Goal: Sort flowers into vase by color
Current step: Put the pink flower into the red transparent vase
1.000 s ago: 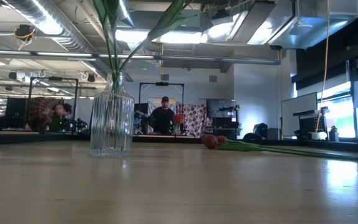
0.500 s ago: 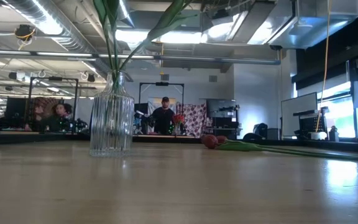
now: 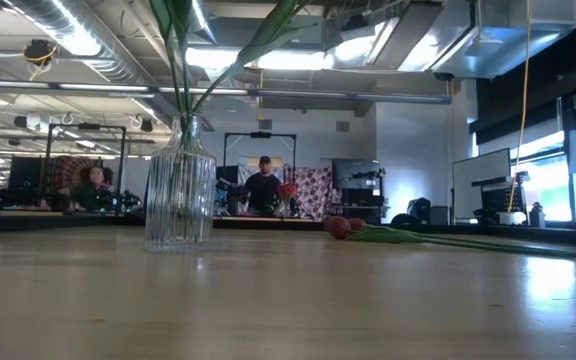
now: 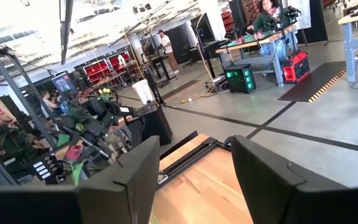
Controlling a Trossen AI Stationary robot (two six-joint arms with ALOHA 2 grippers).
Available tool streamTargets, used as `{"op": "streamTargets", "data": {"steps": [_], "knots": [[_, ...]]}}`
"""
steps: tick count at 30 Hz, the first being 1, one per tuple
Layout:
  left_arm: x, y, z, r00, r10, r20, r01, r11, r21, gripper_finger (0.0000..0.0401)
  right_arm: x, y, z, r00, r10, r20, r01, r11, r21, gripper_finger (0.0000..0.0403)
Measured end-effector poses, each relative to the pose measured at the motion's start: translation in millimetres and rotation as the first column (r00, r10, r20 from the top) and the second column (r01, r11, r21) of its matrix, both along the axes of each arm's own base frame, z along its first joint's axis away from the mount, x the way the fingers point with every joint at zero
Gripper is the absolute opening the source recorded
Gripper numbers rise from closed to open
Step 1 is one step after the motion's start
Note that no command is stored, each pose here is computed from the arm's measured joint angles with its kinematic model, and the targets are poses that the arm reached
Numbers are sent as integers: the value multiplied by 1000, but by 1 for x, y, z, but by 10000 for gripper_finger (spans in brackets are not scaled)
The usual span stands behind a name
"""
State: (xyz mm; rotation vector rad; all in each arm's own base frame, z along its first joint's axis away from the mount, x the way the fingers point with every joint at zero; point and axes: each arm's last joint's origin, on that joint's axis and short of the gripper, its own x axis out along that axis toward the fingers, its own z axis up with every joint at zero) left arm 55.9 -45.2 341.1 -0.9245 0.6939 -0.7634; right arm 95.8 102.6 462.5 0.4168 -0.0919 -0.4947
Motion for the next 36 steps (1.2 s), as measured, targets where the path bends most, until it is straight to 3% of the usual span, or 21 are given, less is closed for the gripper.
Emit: {"op": "streamTargets", "data": {"steps": [11, 19, 25, 31, 34, 36], "knots": [[-3, -1, -6, 972, -1, -234, -21, 996, -88, 165, -3, -4, -2, 1000, 3, -21, -3, 999, -33, 202], [-7, -3, -11, 922, -34, -386, -13, 993, -118, 170, -3, -5, -5, 999, 6, -48, -9, 997, -73, 202], [-12, -4, -9, 864, -119, -489, 28, 982, -188, 170, -3, -5, -8, 997, 28, -74, -35, 995, -95, 202], [-23, 7, 19, 924, -51, -379, -36, 975, -221, 162, -4, -6, -11, 993, 48, -110, -62, 990, -130, 202], [-29, 16, 35, 969, 102, -224, -147, 970, -192, 158, -5, -7, -15, 989, 51, -137, -72, 985, -157, 202], [-31, 23, 44, 966, 243, -89, -254, 956, -147, 156, -6, -9, -18, 990, 49, -135, -68, 987, -143, 202]]}}
